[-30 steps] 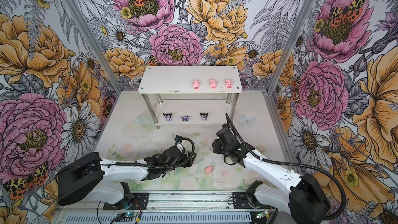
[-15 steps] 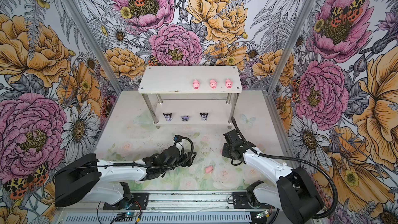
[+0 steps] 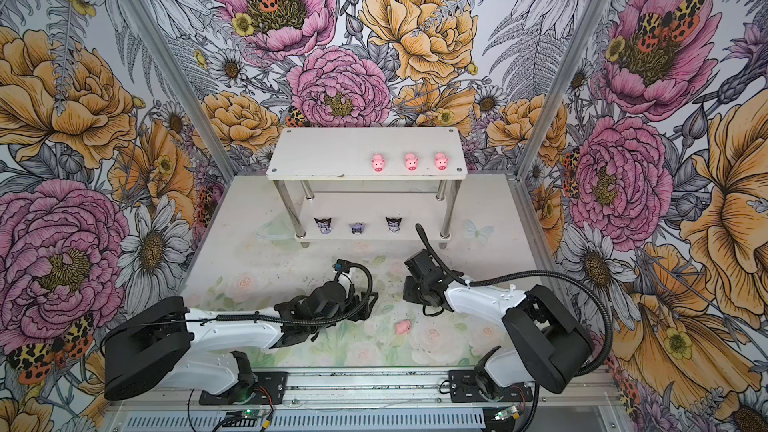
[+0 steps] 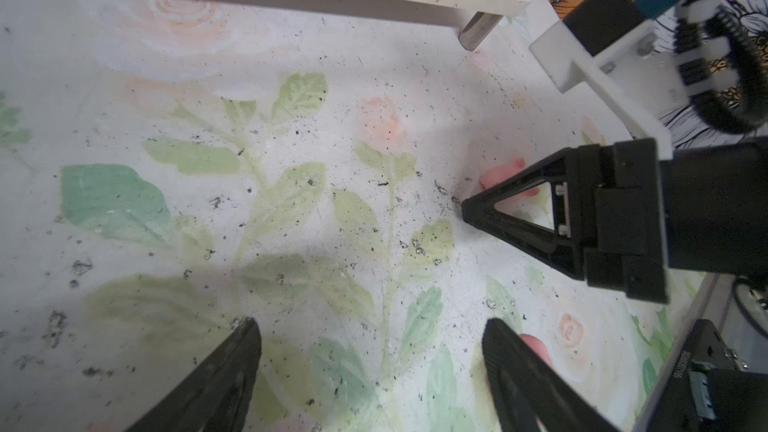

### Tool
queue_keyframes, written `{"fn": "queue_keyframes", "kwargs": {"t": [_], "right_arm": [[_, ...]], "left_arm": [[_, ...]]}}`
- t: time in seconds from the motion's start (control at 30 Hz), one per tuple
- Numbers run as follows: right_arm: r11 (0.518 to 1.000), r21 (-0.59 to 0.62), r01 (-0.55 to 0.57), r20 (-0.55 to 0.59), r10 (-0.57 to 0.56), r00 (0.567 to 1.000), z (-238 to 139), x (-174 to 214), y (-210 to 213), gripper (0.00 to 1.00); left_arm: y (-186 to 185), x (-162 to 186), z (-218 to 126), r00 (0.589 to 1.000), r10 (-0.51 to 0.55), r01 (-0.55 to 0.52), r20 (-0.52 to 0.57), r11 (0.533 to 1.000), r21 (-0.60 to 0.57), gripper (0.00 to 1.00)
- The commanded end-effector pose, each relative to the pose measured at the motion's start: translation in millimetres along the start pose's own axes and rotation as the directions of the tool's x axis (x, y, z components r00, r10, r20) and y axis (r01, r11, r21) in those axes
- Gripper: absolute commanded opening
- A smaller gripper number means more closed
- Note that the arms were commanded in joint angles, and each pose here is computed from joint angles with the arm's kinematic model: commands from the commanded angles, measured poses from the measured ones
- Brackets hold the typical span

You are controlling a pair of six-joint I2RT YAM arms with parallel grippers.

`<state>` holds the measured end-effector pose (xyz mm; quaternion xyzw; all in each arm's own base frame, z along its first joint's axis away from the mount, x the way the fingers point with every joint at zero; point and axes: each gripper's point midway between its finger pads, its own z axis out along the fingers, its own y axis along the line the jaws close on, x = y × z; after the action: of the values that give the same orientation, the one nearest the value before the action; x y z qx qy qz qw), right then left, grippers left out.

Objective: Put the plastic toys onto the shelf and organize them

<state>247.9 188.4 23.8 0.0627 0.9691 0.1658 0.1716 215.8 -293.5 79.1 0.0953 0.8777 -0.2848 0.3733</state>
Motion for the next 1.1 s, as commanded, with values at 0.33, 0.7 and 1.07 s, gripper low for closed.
{"fn": "queue_keyframes", "kwargs": {"t": [0.33,0.7,1.07], "right_arm": [[1.0,0.023,0.008,0.167,-0.012,0.986,-63.0,-31.8,-26.8,0.24],[0.986,0.163,-0.033,0.091,0.018,0.996,-35.6,-29.8,-77.7,0.22],[0.995,0.087,-0.057,0.049,0.053,0.997,-13.5,-4.7,-76.1,0.2]], "left_arm": [[2.2,-4.5,-2.2,1.0,0.015,-0.015,-0.001,1.0,-0.006,0.86],[-13.3,1.8,6.0,0.999,0.015,-0.014,-0.038,0.999,0.039,0.85],[-21.6,-0.9,14.1,0.999,0.024,-0.022,-0.048,0.998,0.05,0.85]]}}
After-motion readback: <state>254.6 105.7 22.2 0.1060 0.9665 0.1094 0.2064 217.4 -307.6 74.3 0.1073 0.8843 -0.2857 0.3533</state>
